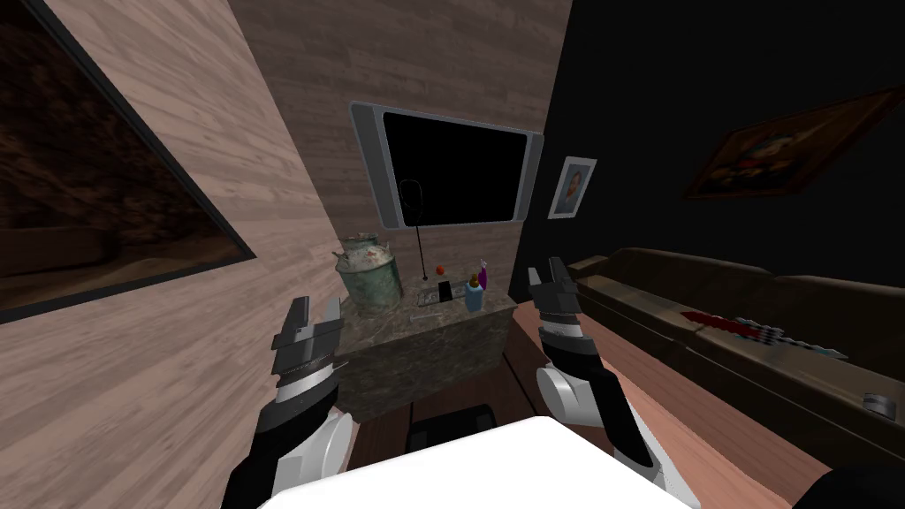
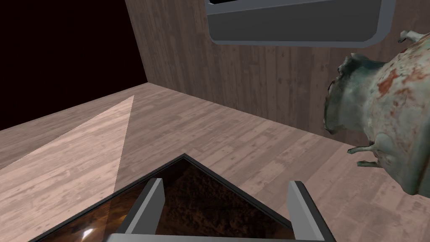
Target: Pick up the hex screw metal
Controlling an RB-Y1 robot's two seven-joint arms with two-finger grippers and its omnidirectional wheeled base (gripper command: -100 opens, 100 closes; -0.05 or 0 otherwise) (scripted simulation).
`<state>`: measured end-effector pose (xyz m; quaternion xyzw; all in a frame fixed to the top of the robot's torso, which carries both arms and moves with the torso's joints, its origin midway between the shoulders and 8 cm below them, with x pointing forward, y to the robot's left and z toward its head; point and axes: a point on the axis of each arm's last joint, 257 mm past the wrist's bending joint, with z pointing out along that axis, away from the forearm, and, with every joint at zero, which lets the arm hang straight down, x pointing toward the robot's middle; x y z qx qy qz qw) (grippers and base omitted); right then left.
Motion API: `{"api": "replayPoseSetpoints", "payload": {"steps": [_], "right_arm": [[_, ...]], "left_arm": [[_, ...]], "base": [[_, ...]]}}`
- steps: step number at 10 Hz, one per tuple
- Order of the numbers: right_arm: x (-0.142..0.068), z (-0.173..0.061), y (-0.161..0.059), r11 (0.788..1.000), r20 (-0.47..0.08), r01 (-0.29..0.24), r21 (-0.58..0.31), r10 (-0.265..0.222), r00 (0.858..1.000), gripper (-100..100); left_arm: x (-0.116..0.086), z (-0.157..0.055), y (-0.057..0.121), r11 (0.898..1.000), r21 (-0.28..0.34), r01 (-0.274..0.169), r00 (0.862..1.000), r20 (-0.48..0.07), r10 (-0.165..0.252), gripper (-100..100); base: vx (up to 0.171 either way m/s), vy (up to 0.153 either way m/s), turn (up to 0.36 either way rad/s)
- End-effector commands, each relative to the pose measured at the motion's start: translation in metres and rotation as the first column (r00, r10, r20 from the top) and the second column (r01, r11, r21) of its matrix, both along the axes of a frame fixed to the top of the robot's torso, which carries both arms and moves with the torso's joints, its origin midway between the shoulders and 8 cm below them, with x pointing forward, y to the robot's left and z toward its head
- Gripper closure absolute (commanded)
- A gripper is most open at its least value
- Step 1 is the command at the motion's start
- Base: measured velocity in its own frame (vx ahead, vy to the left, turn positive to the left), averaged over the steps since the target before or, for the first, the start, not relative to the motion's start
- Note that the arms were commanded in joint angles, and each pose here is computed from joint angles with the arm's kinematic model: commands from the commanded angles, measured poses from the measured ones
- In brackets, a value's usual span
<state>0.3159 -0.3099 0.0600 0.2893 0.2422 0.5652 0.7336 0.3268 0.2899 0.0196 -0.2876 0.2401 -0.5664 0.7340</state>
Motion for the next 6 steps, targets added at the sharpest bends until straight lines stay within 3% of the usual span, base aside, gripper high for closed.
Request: {"api": "replayPoseSetpoints", "payload": {"steps": [1, 6], "right_arm": [[0.000, 0.000, 0.000, 1.000, 0.000, 0.000, 0.000, 0.000, 1.000, 0], [0.000, 0.000, 0.000, 1.000, 0.000, 0.000, 0.000, 0.000, 1.000, 0]], "left_arm": [[0.006, -0.003, -0.002, 1.000, 0.020, 0.019, 1.000, -0.017, -0.019, -100], [0.041, -0.020, -0.002, 0.996, 0.050, 0.075, 0.992, -0.108, -0.070, -100]], "base": [[-0.004, -0.015, 0.034], [-0.019, -0.069, 0.067]]}}
